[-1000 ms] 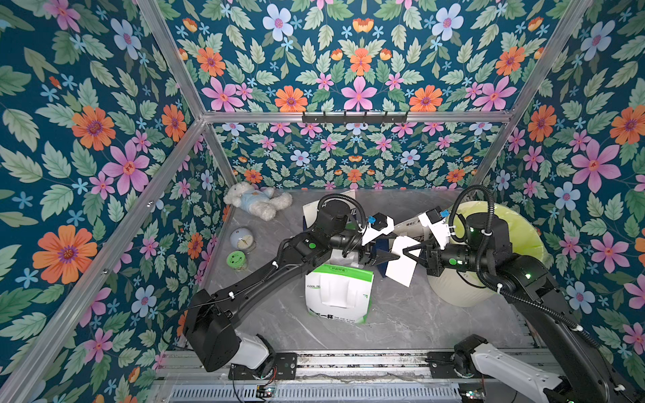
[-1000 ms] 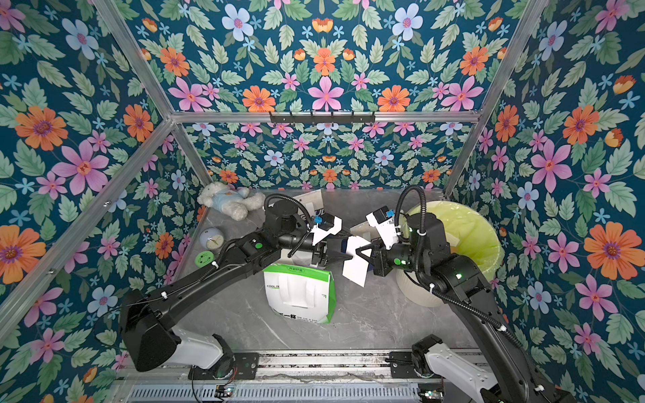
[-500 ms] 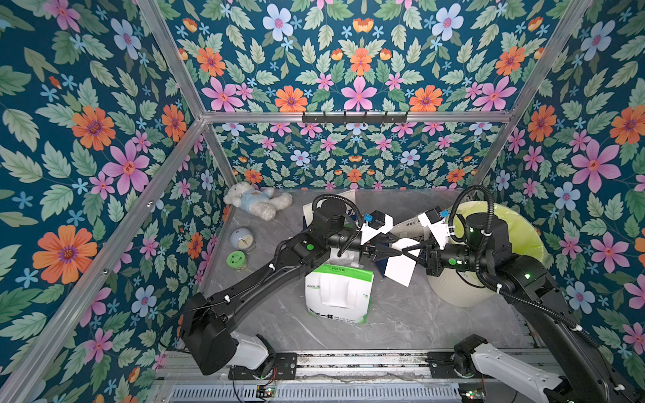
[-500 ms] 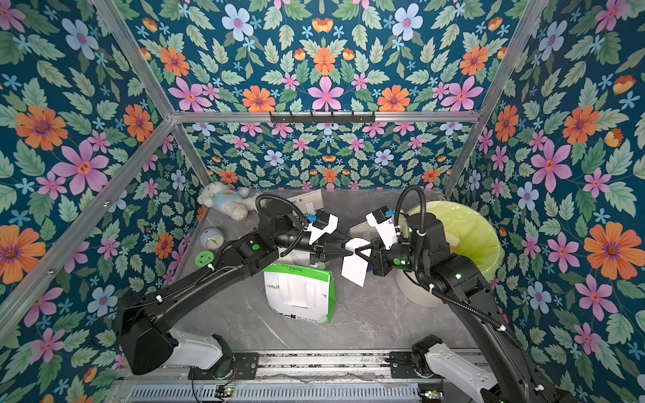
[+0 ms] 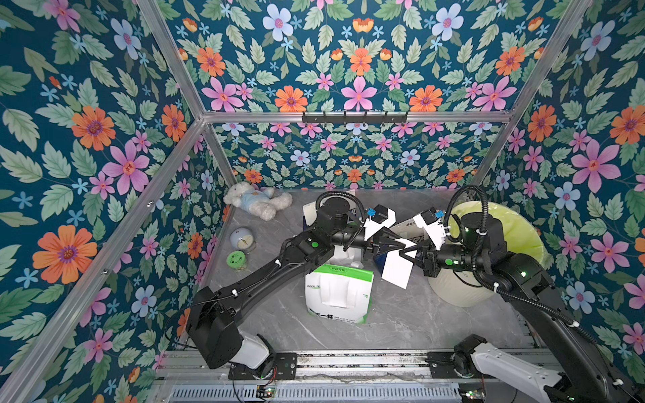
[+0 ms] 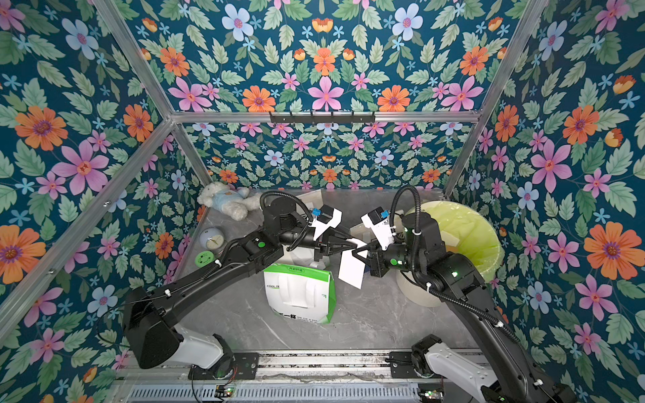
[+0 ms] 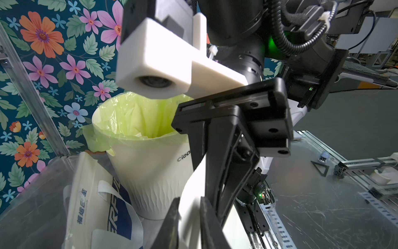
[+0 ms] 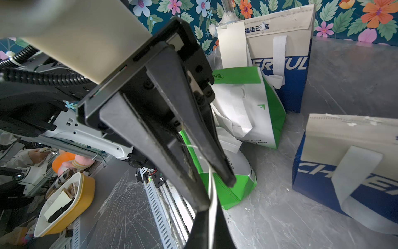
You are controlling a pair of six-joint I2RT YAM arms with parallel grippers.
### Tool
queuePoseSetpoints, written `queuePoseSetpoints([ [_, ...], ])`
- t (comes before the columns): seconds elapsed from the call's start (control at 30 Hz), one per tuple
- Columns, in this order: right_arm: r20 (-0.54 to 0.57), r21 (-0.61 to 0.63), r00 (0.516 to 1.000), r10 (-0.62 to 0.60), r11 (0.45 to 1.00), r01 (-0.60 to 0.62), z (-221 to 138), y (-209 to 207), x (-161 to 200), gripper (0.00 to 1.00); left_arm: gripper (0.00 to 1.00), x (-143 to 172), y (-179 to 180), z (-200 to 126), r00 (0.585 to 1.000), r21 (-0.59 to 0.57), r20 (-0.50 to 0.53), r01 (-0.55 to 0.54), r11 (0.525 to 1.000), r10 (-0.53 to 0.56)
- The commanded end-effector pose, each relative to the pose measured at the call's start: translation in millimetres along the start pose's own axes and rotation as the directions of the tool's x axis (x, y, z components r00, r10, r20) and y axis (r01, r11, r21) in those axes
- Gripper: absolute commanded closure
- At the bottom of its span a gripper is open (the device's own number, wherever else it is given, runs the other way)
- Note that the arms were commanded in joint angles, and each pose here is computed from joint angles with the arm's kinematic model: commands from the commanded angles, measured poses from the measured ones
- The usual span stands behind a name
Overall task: Shred takeout receipts and throw away
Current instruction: Shred the takeout receipt.
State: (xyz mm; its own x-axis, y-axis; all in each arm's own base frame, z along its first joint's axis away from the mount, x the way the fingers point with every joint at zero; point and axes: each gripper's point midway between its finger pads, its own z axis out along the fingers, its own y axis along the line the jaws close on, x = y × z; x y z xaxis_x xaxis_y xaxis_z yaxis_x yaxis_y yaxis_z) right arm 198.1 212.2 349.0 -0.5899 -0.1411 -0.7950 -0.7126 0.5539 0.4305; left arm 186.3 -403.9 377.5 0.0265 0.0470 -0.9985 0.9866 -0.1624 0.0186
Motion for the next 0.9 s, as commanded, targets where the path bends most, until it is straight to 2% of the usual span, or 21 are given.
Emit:
queuePoseSetpoints([
  [0.0, 0.018, -0.005, 0.999, -0.041, 0.999, 0.042, -1, 3, -6, 1.0, 0.87, -13, -1, -2, 0.999, 0.001, 0.034, -0.032, 0.999, 0.032],
  [0.2, 0.002, -0.002, 0.999, -0.033, 0.999, 0.033, 1, 0, -2, 1.0, 0.91, -15, -2, -3, 0.998, 0.002, 0.039, -0.039, 0.999, 0.039],
  [0.3, 0.003, 0.005, 1.0, -0.03, 1.0, 0.03, 1, -1, -2, 1.0, 1.0, -14, -4, -2, 0.999, 0.006, 0.037, -0.036, 0.999, 0.036],
  [0.33, 0.008, 0.017, 1.0, -0.029, 0.999, 0.029, 1, -3, -3, 1.0, 1.0, -14, -3, -2, 0.999, 0.003, 0.037, -0.038, 0.999, 0.038],
  [0.37, 0.01, 0.024, 0.999, -0.031, 0.999, 0.03, 0, -3, -3, 0.96, 1.0, -12, -3, -2, 0.999, 0.001, 0.032, -0.038, 0.999, 0.038],
  [0.4, 0.012, 0.028, 0.999, -0.036, 0.999, 0.036, -2, -3, -4, 0.82, 1.0, -12, -3, -2, 0.999, 0.0, 0.03, -0.04, 0.999, 0.04],
  [0.43, 0.017, 0.033, 0.999, -0.04, 0.999, 0.039, -3, -3, -4, 0.73, 1.0, -12, -3, -2, 0.999, -0.004, 0.03, -0.044, 0.999, 0.044],
  [0.53, 0.023, 0.051, 0.998, -0.058, 0.997, 0.057, -10, -2, -1, 0.6, 1.0, -10, -4, -3, 0.998, -0.013, 0.026, -0.051, 0.999, 0.051],
  [0.73, 0.056, 0.057, 0.996, -0.073, 0.996, 0.069, -20, 2, -2, 0.57, 1.0, -9, -5, -7, 0.997, -0.037, 0.022, -0.067, 0.997, 0.068],
  [0.87, 0.113, 0.032, 0.992, -0.063, 0.998, 0.06, -19, 7, -14, 0.62, 1.0, -9, -7, -8, 0.997, -0.037, 0.028, -0.066, 0.997, 0.067],
])
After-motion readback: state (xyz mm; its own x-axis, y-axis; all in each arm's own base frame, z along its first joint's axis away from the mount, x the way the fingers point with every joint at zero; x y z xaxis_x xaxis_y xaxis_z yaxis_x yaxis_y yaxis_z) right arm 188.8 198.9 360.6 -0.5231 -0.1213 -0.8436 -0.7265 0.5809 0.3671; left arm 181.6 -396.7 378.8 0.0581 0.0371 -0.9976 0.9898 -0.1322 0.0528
